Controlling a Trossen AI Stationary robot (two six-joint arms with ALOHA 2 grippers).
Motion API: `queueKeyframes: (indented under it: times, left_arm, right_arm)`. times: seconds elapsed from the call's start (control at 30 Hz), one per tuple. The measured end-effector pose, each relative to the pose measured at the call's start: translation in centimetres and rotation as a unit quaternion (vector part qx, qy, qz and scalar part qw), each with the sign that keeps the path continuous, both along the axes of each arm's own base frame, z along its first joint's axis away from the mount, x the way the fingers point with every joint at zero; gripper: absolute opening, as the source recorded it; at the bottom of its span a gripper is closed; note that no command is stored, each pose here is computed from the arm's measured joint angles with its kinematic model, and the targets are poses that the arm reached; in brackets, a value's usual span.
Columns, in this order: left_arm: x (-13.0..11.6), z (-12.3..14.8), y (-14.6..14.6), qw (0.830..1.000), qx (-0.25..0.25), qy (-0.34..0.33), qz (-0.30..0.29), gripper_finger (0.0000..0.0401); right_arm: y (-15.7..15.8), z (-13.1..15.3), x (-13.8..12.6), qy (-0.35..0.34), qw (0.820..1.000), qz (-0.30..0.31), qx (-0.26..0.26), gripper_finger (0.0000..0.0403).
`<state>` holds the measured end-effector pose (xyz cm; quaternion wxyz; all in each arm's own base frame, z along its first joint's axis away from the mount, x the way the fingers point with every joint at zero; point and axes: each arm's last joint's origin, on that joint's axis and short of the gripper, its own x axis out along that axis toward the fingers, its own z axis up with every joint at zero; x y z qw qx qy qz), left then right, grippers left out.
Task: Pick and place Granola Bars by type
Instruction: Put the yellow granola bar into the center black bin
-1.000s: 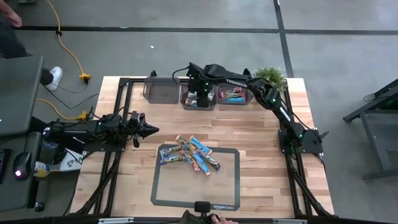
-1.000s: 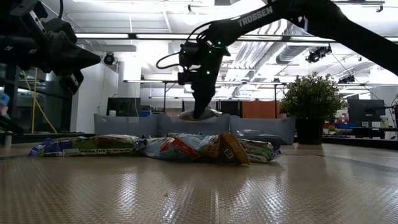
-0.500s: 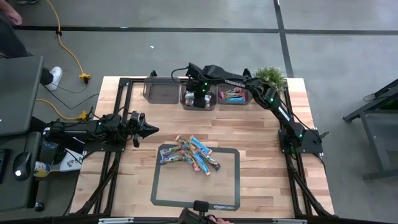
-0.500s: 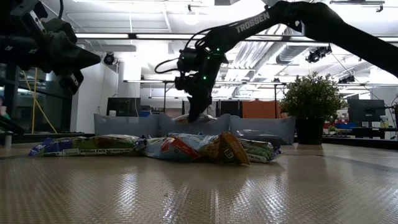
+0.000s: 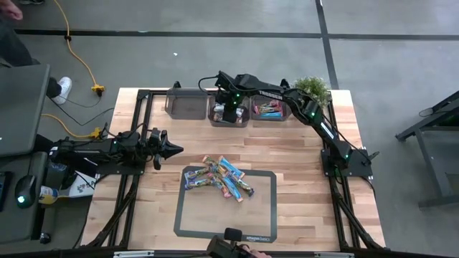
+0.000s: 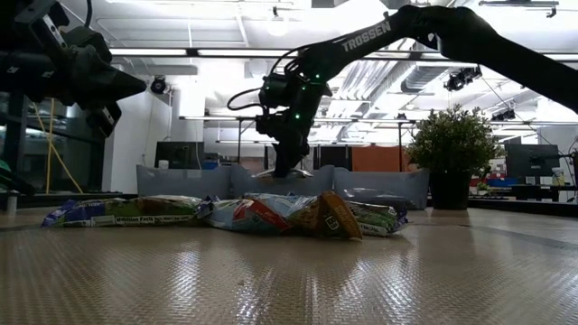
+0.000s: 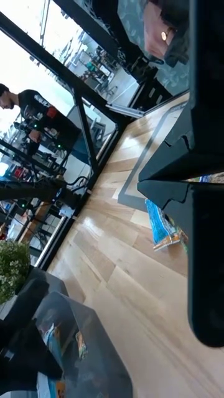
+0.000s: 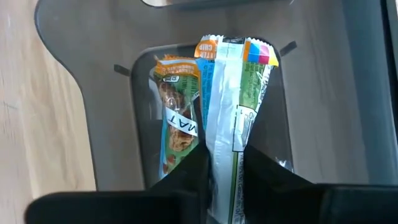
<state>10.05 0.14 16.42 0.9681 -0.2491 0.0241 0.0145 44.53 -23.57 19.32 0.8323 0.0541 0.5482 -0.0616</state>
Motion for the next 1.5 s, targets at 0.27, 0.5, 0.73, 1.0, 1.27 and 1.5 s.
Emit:
queueKeyframes:
  times: [0.27, 0.5, 0.73, 1.0, 1.27, 1.5]
  left_arm:
    - [0.0, 0.0, 0.0, 1.0, 0.0, 0.0, -0.001, 0.0001]
    - [0.0, 0.0, 0.0, 1.0, 0.0, 0.0, -0.001, 0.0001]
    - [0.0, 0.0, 0.0, 1.0, 0.0, 0.0, -0.001, 0.0001]
    - [0.0, 0.0, 0.0, 1.0, 0.0, 0.0, -0.001, 0.0001]
    - [0.0, 0.0, 0.0, 1.0, 0.0, 0.0, -0.002, 0.0001]
    - [0.0, 0.0, 0.0, 1.0, 0.0, 0.0, -0.002, 0.0001]
  right_arm:
    - [0.0, 0.0, 0.0, 0.001, 1.0, 0.006, -0.004, 0.0079]
    - [0.0, 0.0, 0.0, 0.005, 1.0, 0.004, -0.01, 0.0081]
    - [0.3, 0.1, 0.1, 0.005, 1.0, 0.006, -0.009, 0.0081]
    - [1.2, 1.9, 0.6, -0.007, 1.0, 0.014, -0.015, 0.0081]
    - [1.6, 4.8, 1.1, -0.054, 0.998, -0.004, 0.013, 0.0098]
    - [3.1, 6.0, 1.2, -0.084, 0.989, -0.017, 0.121, 0.0177]
